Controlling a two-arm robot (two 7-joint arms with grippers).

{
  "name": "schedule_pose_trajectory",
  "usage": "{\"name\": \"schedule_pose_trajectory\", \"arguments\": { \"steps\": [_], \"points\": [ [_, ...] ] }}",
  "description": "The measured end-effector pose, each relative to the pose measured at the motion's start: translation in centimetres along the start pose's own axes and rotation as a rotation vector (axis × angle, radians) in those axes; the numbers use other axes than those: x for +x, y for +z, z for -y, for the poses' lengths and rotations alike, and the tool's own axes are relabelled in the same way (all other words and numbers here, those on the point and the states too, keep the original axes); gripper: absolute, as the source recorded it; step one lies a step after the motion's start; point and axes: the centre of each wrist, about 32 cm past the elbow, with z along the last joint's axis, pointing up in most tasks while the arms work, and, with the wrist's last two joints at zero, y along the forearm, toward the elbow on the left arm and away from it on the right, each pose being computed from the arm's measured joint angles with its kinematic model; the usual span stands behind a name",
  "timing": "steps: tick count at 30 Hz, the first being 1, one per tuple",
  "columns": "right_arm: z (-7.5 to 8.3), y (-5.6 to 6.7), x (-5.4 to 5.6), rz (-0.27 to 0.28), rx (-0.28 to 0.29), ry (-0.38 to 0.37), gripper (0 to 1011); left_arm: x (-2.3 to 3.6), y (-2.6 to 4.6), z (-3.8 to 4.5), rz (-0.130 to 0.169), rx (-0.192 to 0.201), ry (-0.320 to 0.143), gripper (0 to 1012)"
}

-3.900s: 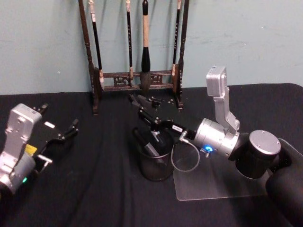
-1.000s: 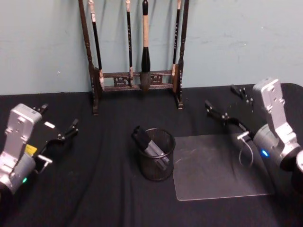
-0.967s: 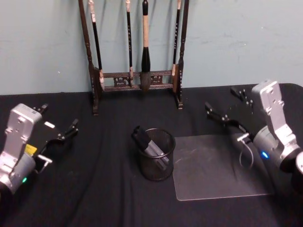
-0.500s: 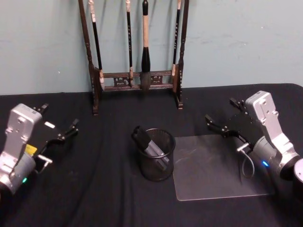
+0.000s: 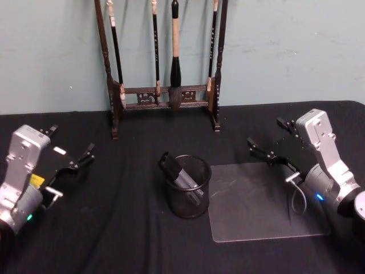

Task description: Pick up the water-based marker from the table and place it into the pen holder.

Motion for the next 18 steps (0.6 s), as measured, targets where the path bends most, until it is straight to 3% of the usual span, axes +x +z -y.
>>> {"name": "schedule_pose_trajectory", "arguments": {
  "steps": [18],
  "points": [
    [-0.03, 0.06, 0.03, -0.001, 0.002, -0.001, 1002, 0.0, 0.0, 0.0, 0.0, 0.0, 0.0, 1001]
  ]
}}
